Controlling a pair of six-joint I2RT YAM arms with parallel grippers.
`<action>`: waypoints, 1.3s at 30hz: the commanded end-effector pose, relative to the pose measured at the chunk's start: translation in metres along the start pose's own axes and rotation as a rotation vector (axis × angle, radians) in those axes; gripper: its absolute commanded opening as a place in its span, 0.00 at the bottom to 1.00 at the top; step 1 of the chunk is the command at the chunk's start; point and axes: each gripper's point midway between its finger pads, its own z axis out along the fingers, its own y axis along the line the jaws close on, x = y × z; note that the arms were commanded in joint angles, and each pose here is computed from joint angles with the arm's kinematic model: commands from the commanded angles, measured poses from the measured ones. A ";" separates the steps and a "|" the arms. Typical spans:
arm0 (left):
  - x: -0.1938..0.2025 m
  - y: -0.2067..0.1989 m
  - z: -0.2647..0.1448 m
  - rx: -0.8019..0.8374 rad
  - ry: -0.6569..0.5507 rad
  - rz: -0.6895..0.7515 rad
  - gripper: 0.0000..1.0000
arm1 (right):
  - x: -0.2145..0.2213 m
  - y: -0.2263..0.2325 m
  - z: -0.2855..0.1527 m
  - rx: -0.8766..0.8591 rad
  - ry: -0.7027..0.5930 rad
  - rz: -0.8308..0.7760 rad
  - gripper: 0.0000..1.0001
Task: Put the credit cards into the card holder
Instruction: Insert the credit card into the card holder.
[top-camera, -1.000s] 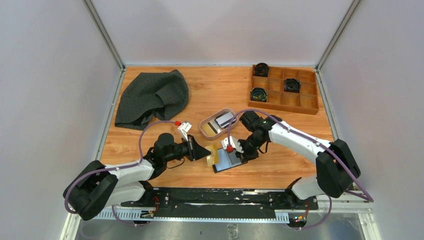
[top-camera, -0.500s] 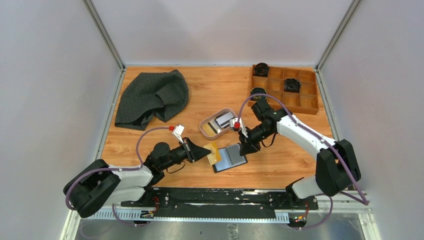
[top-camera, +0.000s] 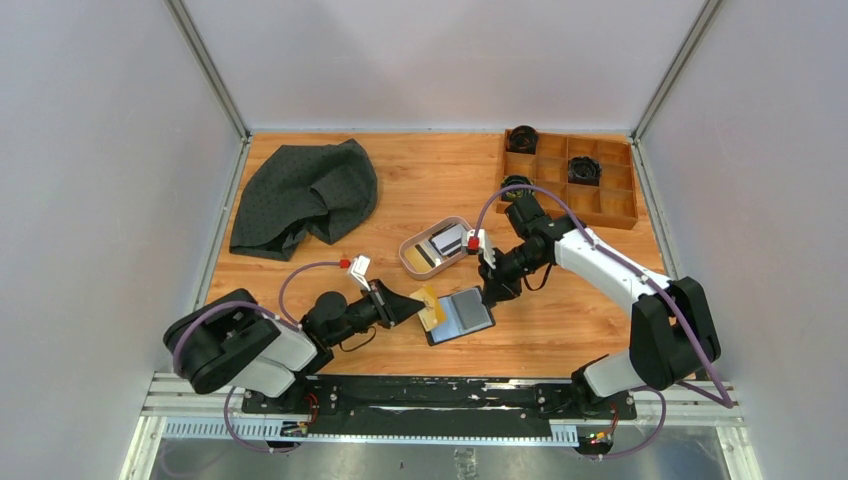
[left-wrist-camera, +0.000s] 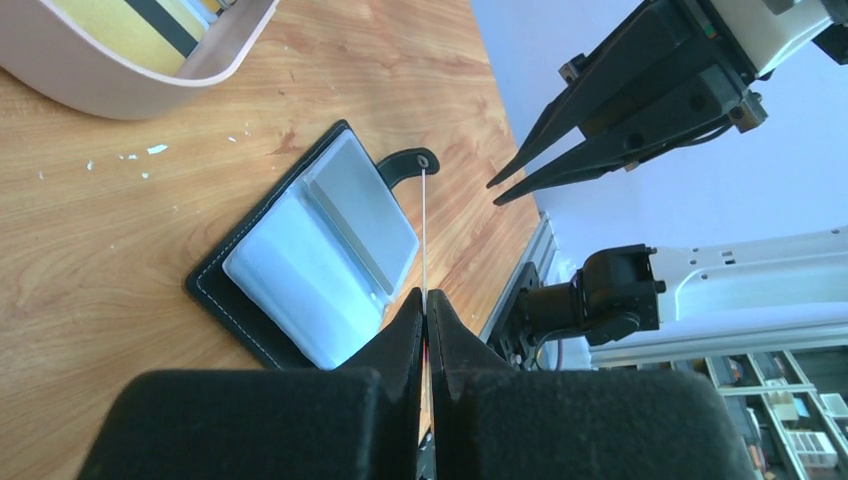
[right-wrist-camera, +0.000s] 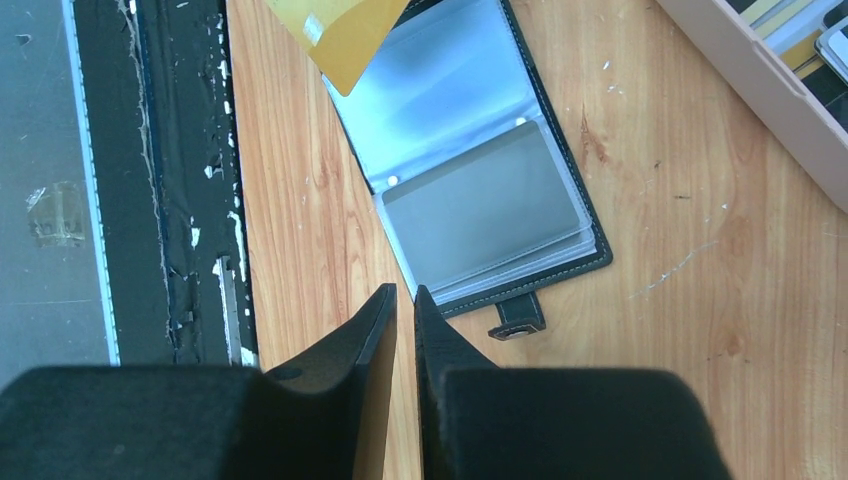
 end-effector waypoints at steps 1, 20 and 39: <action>0.001 0.001 -0.004 0.019 -0.036 -0.006 0.00 | 0.004 -0.007 -0.002 0.023 0.016 0.026 0.15; 0.007 0.012 -0.004 -0.037 -0.068 0.003 0.00 | 0.008 -0.008 0.001 0.012 0.025 0.057 0.15; 0.012 0.023 0.020 -0.128 -0.101 -0.018 0.00 | 0.026 -0.028 0.013 0.068 0.094 0.181 0.15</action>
